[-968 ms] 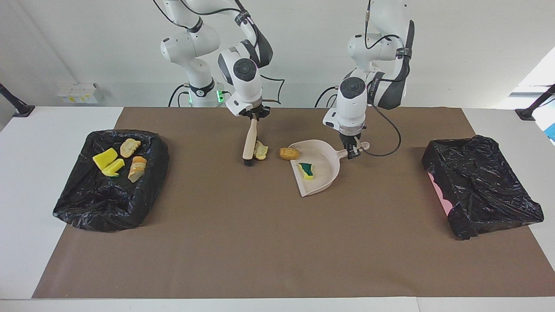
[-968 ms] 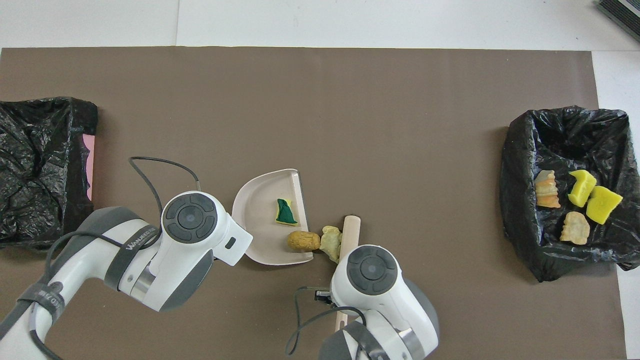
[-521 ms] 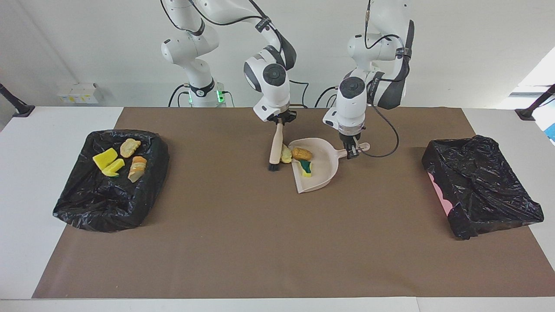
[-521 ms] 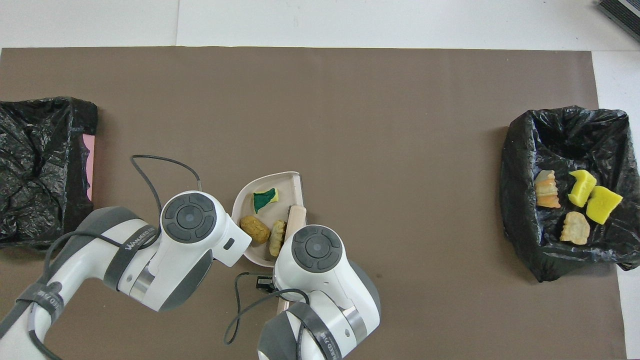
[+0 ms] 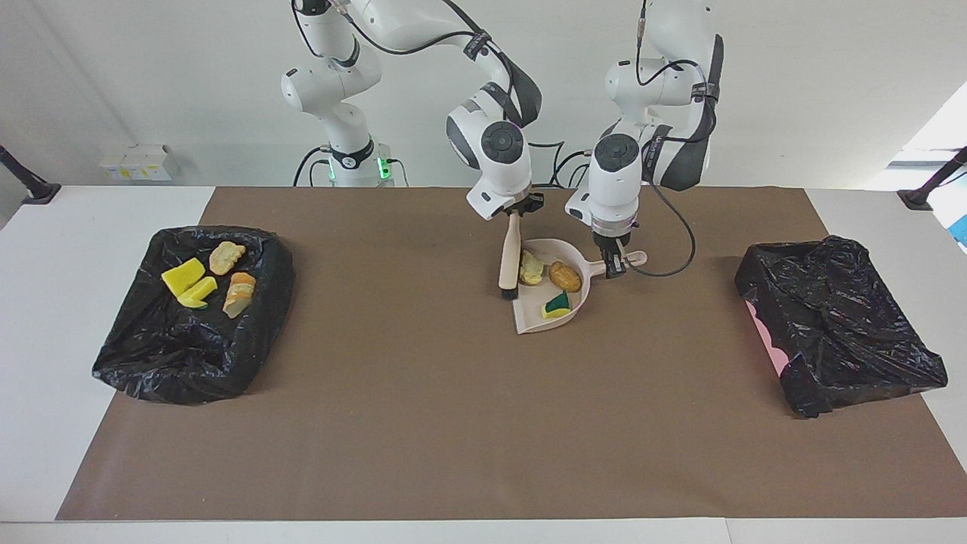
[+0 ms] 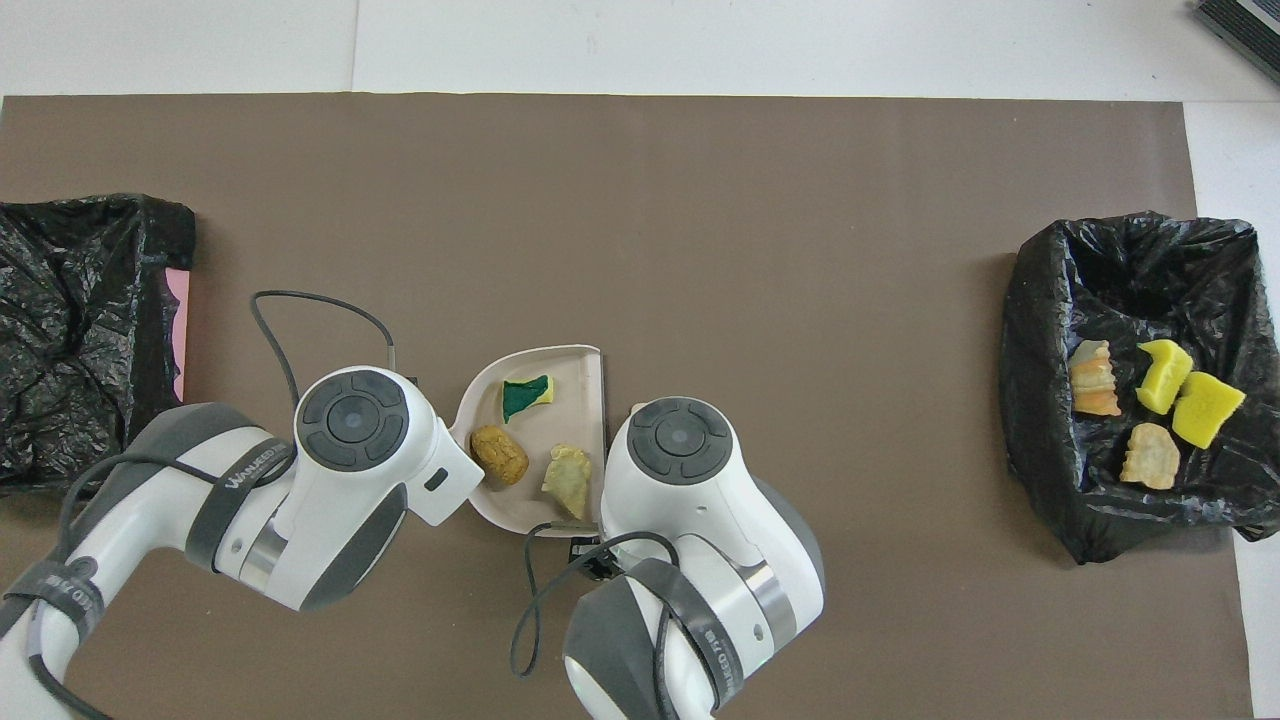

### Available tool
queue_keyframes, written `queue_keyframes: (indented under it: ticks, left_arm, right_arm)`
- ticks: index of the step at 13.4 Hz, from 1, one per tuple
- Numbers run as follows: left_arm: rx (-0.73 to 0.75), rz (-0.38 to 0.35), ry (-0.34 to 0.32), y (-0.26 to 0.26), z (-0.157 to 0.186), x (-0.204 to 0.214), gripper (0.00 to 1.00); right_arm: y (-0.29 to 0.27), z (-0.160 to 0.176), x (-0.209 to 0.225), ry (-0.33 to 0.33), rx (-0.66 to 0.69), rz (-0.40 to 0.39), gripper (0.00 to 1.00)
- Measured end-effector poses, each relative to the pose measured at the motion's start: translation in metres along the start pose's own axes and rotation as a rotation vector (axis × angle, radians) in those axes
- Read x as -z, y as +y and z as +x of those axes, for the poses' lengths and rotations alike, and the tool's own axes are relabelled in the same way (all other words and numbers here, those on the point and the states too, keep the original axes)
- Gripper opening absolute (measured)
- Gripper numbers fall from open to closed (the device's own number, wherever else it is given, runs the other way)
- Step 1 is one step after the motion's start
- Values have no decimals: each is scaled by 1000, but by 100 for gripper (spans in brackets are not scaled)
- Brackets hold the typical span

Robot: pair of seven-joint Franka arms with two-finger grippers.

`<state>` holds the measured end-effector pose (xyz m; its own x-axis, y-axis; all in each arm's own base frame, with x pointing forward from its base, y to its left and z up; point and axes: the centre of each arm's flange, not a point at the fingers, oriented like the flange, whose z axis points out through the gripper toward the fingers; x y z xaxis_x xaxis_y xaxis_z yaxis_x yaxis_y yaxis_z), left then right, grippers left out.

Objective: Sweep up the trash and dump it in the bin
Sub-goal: 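Carry the loaded dustpan with the left gripper over the nearby bin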

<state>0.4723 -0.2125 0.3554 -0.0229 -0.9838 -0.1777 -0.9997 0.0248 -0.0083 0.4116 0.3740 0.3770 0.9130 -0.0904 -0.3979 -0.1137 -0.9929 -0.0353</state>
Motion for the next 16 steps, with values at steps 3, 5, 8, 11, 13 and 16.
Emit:
queue_keyframes:
  ticks: [3, 5, 8, 11, 13, 16]
  left_arm:
    - [-10, 15, 7, -20, -35, 7, 32]
    - [0, 33, 9, -31, -68, 16, 32]
    - [53, 42, 40, -42, -142, 32, 32]
    - [189, 71, 61, -52, -243, 51, 32]
    - [283, 85, 63, -53, -300, 62, 32]
    - [347, 126, 50, -53, -374, 85, 32]
  right_arm:
    - [13, -7, 16, 25, 18, -59, 26]
    - [10, -14, 18, 39, 36, -73, 26]
    - [-12, -38, 4, 41, 89, -98, 26]
    - [-44, -71, -31, 72, 118, -111, 26]
    - [-56, -81, -58, 80, 123, -121, 26]
    - [-63, -84, -87, 73, 118, -142, 26]
